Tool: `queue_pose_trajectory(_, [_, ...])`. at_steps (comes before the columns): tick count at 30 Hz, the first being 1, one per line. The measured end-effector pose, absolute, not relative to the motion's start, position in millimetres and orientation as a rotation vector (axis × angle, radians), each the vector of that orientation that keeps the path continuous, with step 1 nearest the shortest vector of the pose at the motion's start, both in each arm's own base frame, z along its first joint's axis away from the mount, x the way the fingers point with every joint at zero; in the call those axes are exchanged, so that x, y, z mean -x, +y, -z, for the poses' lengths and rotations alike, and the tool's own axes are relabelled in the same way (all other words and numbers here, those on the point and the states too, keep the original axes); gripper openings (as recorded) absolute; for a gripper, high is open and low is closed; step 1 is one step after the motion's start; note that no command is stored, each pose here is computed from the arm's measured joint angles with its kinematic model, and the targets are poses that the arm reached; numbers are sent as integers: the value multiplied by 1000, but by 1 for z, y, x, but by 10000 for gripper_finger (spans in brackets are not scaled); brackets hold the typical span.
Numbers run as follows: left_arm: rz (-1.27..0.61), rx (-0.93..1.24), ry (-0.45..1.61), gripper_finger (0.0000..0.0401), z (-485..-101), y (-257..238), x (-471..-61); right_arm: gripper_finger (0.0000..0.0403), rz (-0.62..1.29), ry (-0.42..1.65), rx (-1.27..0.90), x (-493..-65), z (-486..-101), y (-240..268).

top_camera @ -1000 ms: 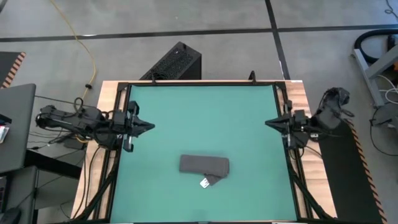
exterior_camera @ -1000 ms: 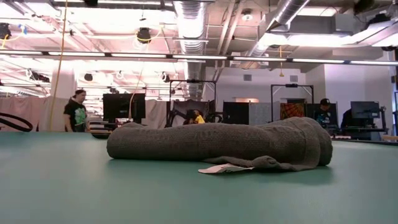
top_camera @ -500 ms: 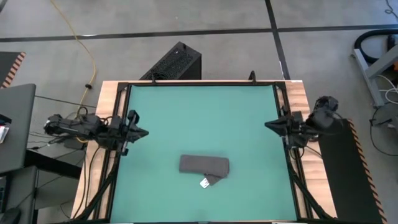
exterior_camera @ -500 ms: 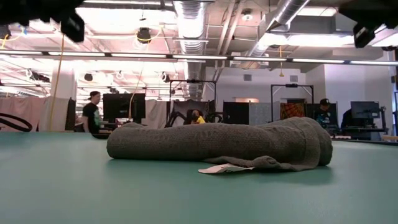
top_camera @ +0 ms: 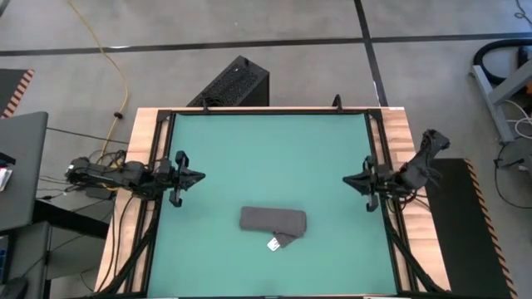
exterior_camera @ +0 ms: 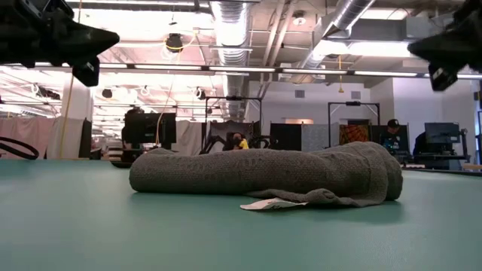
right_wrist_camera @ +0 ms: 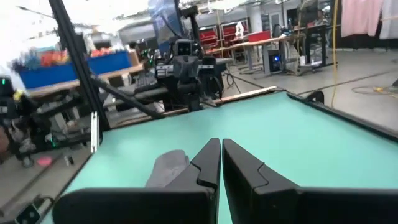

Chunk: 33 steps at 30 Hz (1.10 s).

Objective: Roll towel into tight, uniform cylinder
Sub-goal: Return to Home Position

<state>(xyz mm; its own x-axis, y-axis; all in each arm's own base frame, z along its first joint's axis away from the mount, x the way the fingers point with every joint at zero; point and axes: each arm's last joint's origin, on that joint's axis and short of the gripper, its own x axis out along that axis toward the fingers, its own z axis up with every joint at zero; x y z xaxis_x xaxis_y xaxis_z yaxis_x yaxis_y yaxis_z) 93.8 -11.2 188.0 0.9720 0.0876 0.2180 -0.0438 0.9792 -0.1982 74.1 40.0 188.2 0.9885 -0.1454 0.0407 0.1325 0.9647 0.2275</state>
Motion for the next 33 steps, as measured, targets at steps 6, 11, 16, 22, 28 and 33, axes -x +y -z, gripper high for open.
queue_pose_trajectory(6, [-96, 181, -218, 0, -187, -10, -94, 43, 148, -53, -248, -78, -171, 44])
queue_pose_trajectory(11, [-129, 166, -201, 0, -185, -10, -94, 43, 162, -49, -226, -78, -170, 44])
queue_pose_trajectory(16, [-129, 166, -185, 0, -183, -10, -95, 43, 163, -41, -175, -78, -170, 44])
queue_pose_trajectory(22, [-122, 185, -130, 0, -178, -10, -96, 43, 163, -38, -153, -78, -169, 44])
queue_pose_trajectory(28, [-88, 196, -63, 0, -171, -12, -97, 43, 162, -36, -151, -78, -169, 44])
queue_pose_trajectory(33, [-81, 203, -64, 0, -171, -12, -97, 43, 162, -36, -152, -78, -169, 44])
